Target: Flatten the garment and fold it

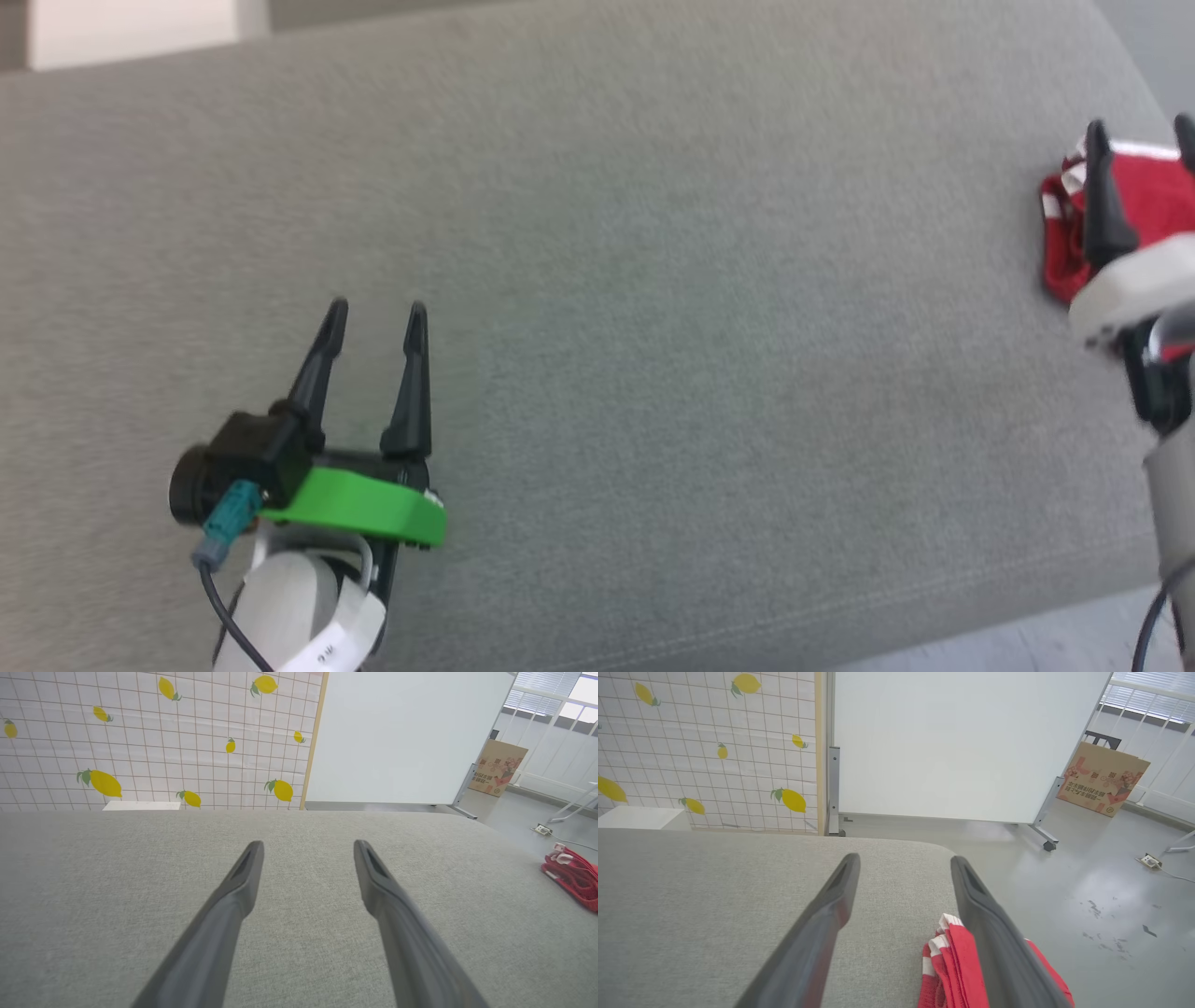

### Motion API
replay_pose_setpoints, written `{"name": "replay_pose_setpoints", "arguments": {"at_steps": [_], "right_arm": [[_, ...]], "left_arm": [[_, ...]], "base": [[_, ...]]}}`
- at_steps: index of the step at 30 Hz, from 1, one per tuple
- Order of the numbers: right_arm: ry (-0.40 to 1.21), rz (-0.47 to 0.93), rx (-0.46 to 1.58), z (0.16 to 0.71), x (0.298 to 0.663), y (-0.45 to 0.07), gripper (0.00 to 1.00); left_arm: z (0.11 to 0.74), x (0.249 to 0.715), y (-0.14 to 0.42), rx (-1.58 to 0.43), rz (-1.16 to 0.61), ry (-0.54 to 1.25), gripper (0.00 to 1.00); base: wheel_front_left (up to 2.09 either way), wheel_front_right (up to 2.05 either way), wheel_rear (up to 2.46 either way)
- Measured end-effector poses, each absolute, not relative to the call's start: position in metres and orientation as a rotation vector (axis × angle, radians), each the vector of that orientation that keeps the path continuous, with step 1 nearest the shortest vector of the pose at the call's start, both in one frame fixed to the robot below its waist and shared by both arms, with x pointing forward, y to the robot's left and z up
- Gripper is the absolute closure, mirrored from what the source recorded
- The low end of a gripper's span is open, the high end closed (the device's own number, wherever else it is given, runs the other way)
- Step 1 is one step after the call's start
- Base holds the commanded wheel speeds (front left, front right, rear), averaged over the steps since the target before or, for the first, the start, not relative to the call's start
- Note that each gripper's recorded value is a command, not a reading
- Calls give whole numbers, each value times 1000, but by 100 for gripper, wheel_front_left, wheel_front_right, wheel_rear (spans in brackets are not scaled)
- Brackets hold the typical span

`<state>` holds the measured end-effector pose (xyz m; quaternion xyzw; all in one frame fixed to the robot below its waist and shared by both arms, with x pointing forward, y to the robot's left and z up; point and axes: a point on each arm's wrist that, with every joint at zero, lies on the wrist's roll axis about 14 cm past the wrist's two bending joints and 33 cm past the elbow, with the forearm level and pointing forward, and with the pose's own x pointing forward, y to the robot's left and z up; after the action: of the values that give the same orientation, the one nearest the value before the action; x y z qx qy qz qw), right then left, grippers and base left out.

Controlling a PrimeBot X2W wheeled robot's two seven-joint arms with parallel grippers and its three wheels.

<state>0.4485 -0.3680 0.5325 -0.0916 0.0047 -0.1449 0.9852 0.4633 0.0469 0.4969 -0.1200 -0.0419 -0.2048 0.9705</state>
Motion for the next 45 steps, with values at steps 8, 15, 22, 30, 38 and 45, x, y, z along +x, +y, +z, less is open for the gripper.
{"name": "replay_pose_setpoints", "arguments": {"at_steps": [8, 15, 22, 30, 38, 45], "right_arm": [[-130, -159, -74, 544, 411, -297, 0], [-167, -61, 5, 540, 391, -238, 0], [-187, -5, 4, 542, 376, -209, 0], [-164, 34, 20, 534, 362, -192, 0], [-159, 36, 46, 531, 362, -191, 0], [-158, 34, 52, 531, 362, -192, 100]], "left_arm": [[523, 431, 80, -215, -325, -130, 0], [528, 406, 115, -189, -232, -137, 0], [531, 386, 139, -175, -154, -145, 0], [532, 376, 148, -179, -119, -150, 0], [529, 378, 148, -185, -110, -141, 0], [528, 378, 148, -186, -110, -137, 100]], "base": [[0, 0, 0], [0, 0, 0], [0, 0, 0], [0, 0, 0], [0, 0, 0], [0, 0, 0]]}}
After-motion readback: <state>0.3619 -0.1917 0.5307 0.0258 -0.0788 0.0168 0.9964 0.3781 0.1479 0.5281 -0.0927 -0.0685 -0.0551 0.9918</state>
